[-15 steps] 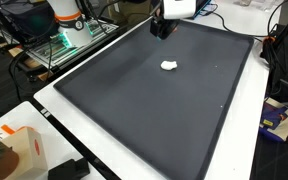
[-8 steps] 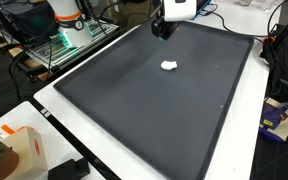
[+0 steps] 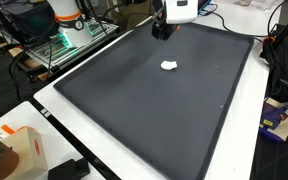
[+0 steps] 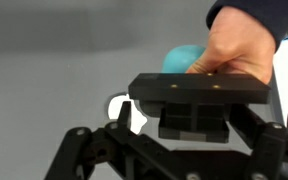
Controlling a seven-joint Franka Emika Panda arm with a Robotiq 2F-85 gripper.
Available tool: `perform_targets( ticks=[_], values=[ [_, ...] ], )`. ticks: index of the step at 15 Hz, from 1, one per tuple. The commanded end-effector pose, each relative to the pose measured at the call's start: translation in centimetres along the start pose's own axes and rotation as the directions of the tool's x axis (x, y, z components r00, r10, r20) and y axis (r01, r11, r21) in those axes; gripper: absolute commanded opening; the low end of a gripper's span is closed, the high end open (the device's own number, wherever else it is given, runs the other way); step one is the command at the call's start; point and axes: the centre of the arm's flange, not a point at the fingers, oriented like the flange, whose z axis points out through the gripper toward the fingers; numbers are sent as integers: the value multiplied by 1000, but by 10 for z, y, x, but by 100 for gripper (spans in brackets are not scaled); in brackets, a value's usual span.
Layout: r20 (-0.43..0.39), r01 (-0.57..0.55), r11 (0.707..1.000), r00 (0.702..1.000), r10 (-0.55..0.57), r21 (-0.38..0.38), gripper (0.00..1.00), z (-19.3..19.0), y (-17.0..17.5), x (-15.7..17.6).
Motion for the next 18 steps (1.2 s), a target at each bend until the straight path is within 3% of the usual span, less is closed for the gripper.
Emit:
perform_targets(
  ticks=[1, 4, 5, 8, 14, 15, 18],
  values=[
    [2, -14, 1000, 1000, 14, -16, 80, 4, -2, 5],
    [0, -17, 1000, 1000, 17, -20, 61, 5, -4, 5],
    [0, -17, 1000, 1000, 17, -19, 60, 5, -4, 6],
    [-5, -20, 1000, 1000, 20, -19, 34, 4, -5, 5],
    [-14, -1, 1000, 1000, 1, -20, 34, 0, -5, -3],
    [-5, -6, 1000, 1000, 6, -6, 59, 2, -3, 2],
    [-6, -3, 1000, 1000, 3, -7, 59, 1, -4, 2]
  ],
)
